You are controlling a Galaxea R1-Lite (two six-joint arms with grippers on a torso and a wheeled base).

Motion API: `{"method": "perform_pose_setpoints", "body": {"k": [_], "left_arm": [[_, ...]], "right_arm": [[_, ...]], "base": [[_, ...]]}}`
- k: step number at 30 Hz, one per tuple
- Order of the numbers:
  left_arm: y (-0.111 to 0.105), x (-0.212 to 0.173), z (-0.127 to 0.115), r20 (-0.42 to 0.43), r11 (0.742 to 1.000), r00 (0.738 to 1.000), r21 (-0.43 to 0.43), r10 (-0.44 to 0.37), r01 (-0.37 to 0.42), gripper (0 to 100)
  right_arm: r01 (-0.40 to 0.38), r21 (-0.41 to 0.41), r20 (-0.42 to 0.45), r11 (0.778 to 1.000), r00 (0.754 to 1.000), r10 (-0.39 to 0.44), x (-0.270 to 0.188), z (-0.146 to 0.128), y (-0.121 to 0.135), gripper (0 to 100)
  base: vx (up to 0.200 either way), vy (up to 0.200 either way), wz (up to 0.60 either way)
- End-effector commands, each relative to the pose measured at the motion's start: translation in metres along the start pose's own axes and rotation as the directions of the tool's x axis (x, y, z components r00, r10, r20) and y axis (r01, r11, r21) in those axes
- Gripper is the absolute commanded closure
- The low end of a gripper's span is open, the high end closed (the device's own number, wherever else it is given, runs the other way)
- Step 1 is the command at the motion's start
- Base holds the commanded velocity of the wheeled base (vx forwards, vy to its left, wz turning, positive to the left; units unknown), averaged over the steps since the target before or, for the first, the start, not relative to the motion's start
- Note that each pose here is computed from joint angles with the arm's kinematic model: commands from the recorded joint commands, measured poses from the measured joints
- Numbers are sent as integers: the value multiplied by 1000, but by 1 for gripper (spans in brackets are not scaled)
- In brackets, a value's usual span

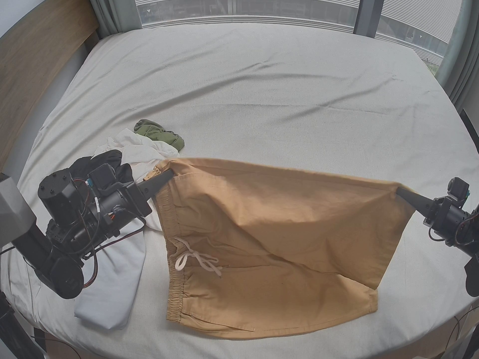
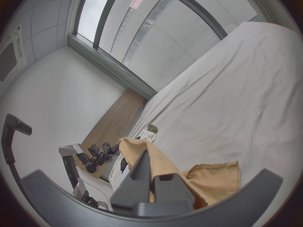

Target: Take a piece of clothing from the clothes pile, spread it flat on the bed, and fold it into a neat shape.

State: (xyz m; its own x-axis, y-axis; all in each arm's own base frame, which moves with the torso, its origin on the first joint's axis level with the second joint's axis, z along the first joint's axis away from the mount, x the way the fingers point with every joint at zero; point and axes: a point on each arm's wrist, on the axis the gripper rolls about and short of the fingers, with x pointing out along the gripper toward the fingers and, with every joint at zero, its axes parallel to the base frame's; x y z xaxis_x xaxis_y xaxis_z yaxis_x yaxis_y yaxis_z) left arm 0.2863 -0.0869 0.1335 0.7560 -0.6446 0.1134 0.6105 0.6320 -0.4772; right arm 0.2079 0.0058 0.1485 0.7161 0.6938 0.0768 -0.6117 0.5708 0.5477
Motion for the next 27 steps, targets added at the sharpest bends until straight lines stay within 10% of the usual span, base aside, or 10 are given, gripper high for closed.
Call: {"method": "perform_pose_setpoints", "body": {"k": [1, 27], "left_arm": [[1, 2, 0, 3, 1000, 1000, 1, 0, 0, 100], [-4, -9, -2, -18, 1000, 1000, 1, 2, -2, 100]], "right_arm": [[6, -4, 9, 1000, 1000, -6, -2, 2, 0, 100], [-50, -42, 17, 998, 999, 51, 16, 20, -10, 100]], "base": [[0, 0, 0], [0, 0, 0]]}}
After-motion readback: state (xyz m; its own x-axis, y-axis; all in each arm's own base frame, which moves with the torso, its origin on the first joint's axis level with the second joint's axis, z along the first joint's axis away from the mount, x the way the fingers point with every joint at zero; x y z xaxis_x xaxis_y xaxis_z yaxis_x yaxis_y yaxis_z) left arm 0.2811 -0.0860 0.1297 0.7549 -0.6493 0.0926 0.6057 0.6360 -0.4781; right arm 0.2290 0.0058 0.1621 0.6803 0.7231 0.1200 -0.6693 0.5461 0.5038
